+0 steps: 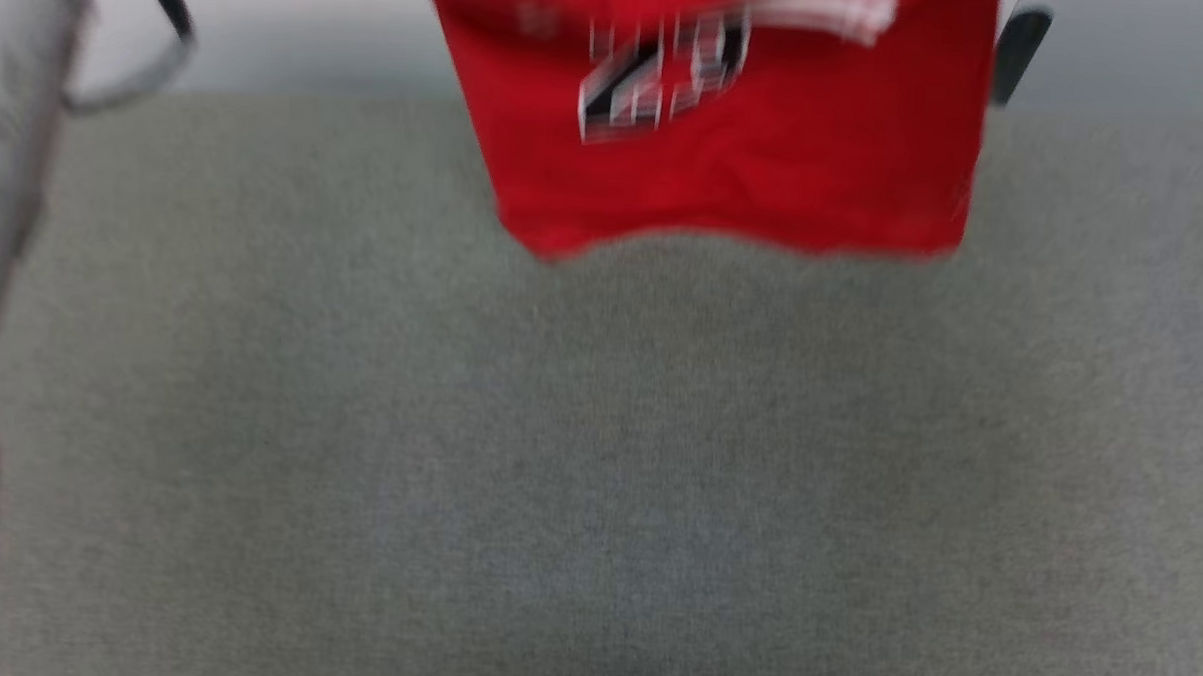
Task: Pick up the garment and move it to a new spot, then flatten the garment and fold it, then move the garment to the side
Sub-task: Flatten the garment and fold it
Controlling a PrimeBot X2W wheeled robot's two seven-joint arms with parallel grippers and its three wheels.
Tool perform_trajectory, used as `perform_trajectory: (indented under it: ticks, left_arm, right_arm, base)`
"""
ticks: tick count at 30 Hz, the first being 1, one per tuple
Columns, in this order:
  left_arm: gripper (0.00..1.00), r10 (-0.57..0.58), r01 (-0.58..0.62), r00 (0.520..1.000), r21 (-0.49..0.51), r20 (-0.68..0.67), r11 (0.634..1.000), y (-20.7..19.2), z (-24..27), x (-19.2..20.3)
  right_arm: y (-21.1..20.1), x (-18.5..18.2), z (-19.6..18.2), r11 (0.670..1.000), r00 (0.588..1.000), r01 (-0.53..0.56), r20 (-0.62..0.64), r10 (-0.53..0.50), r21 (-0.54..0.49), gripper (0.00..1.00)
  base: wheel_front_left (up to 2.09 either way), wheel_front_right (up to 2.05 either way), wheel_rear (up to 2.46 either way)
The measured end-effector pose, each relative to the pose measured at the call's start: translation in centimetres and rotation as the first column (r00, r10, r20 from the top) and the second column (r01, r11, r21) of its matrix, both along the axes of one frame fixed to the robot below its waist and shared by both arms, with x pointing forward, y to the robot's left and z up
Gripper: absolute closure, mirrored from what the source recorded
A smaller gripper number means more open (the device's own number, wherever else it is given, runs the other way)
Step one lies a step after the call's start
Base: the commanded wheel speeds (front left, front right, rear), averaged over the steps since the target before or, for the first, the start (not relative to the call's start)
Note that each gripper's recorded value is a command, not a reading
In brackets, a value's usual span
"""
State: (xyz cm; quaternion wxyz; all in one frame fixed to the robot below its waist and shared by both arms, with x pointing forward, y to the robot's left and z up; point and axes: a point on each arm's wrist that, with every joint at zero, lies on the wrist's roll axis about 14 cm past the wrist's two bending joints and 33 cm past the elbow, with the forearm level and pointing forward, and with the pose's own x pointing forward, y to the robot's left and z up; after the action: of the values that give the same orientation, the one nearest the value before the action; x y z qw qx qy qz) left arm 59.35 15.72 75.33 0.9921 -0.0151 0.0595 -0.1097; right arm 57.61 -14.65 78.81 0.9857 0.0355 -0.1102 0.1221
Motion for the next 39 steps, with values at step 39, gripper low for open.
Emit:
perform_trajectory:
  ticks: [39]
  left_arm:
    - [1.00,0.127,-0.141,0.953,-0.032,-0.276,0.990,5.6,-26.1,9.5]
  right_arm:
    - [3.4,13.8,-29.2,0.998,0.940,0.004,-0.339,-0.027,-0.069,1.00]
  base:
    - [0.00,0.00,0.00]
